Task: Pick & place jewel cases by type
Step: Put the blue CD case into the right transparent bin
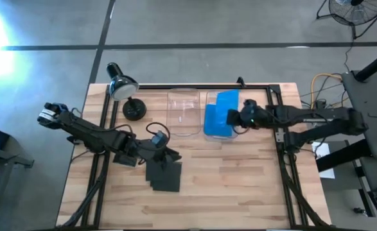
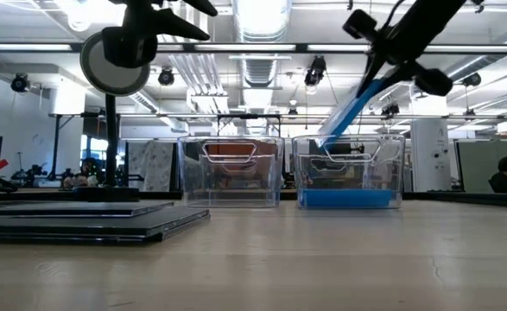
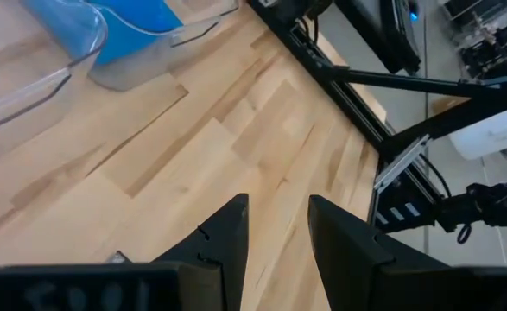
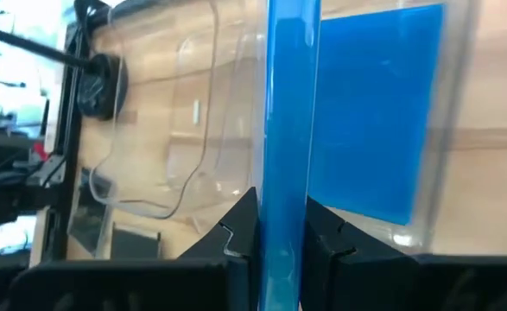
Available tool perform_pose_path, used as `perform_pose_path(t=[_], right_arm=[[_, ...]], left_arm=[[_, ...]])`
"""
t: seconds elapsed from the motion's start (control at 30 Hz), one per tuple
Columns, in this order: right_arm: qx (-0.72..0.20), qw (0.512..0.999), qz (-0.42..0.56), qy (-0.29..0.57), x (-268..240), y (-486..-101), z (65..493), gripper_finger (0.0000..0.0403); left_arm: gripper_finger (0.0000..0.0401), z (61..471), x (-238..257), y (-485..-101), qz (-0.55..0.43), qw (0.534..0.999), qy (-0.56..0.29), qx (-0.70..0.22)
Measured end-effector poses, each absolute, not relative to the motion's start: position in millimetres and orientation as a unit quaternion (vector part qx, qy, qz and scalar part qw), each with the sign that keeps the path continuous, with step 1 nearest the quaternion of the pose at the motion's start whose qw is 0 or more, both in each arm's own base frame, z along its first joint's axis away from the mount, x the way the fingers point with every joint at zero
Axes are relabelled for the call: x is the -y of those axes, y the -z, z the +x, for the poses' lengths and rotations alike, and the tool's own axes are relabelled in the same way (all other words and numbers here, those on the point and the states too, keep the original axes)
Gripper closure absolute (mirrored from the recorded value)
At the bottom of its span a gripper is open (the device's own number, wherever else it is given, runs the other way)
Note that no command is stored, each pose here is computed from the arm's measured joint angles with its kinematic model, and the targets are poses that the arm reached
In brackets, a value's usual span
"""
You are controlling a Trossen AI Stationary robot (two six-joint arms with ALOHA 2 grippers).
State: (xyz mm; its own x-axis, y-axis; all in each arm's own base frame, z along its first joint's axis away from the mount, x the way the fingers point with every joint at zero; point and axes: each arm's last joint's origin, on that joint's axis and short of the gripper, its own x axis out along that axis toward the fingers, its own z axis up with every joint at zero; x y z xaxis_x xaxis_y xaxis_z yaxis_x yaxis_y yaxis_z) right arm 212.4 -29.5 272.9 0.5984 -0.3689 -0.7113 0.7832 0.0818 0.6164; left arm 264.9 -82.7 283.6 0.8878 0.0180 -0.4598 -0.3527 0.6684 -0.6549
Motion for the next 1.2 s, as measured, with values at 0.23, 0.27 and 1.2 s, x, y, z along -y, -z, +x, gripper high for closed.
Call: perform_pose_path(t=[0.23, 0.27, 1.2], right_arm=[[-0.189, 0.714, 0.539, 0.405, 36, -266, 224, 0.0364], [-0.191, 0.714, 0.540, 0.404, 36, -266, 224, 0.0364], [-0.240, 0.662, 0.585, 0.402, 56, -230, 244, 0.0362]], left_arm=[[0.0298, 264, 90, -288, -0.401, 0.890, -0.083, -0.198], [0.0298, 264, 90, -289, -0.402, 0.891, -0.081, -0.197], [0.0298, 265, 91, -291, -0.403, 0.894, -0.072, -0.185]])
